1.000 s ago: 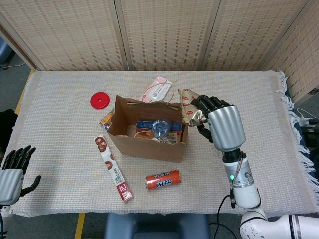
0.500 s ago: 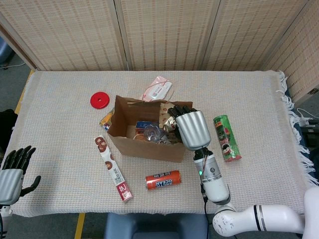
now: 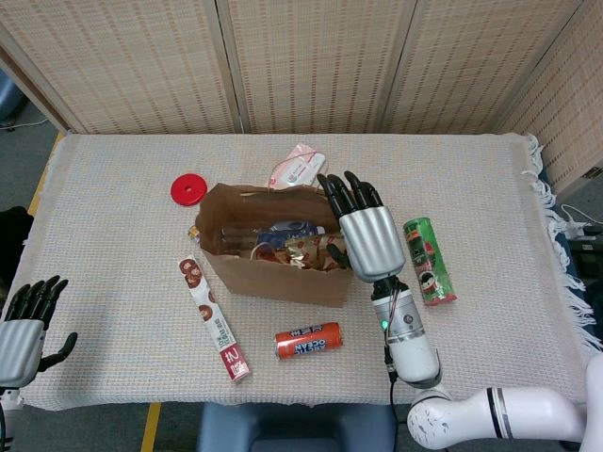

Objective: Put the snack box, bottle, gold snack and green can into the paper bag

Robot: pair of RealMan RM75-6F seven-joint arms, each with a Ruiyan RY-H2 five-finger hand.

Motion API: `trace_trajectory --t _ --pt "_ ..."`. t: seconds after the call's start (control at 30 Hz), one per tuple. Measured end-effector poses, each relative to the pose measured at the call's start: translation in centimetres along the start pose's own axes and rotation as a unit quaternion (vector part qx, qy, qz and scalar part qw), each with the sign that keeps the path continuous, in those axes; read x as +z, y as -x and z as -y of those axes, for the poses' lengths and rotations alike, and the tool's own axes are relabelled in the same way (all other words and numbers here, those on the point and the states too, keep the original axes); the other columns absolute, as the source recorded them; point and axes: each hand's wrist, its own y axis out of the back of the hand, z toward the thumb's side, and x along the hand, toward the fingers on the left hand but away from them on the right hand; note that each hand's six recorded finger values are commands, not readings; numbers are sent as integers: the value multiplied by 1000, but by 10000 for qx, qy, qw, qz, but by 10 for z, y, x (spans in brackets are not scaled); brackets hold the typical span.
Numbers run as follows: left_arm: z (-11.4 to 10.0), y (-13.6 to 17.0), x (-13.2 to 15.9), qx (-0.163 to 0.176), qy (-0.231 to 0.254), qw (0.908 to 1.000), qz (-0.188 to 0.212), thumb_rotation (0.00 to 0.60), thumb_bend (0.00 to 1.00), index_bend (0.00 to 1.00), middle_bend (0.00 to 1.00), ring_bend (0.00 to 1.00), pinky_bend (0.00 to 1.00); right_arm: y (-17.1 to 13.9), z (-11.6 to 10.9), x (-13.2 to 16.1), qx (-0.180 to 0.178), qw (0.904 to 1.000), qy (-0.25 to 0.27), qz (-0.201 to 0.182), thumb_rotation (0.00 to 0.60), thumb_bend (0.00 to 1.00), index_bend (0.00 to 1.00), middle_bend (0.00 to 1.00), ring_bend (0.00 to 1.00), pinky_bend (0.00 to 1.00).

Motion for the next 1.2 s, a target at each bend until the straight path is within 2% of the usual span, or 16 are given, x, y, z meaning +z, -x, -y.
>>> trace_trajectory --t 0.23,0.33,0.53,0.67,0.83,0.87,0.93,1.0,1.1,1.2 --pt "0 0 0 3 -2 10000 -6 600 348 0 0 0 0 -21 -5 -30 130 9996 142 187 600 70 0 104 49 158" --pt "0 0 0 4 -13 10000 -8 600 348 0 0 0 0 -36 -8 -57 141 9992 98 358 600 70 0 104 49 153" --pt "0 0 1 14 -43 10000 -25 600 348 0 0 0 0 -69 -10 -127 318 9940 -15 1051 600 70 0 104 51 153" --pt "0 0 1 24 -57 10000 -43 600 349 0 0 0 0 -89 5 -168 731 9865 -86 1460 600 89 0 104 53 153" --pt "0 0 1 28 -53 10000 -56 600 347 0 0 0 0 -112 34 -200 1328 9760 -440 1670 600 103 0 104 53 153" --pt "0 0 1 28 -52 10000 -56 600 347 0 0 0 0 -118 41 -206 1465 9728 -538 1714 600 138 0 104 55 153" --pt "0 0 1 24 -50 10000 -54 600 347 0 0 0 0 -128 54 -215 1707 9669 -657 1780 600 317 0 104 71 154" --pt "0 0 1 23 -44 10000 -52 600 347 0 0 0 0 -140 68 -224 1980 9594 -762 1858 600 563 22 104 100 168" --pt "0 0 1 22 -38 10000 -44 600 348 0 0 0 0 -153 81 -236 2268 9493 -962 1954 600 700 42 105 107 194" --pt "0 0 1 21 -37 10000 -43 600 349 0 0 0 0 -162 88 -245 2464 9403 -1147 2049 600 737 45 107 107 201"
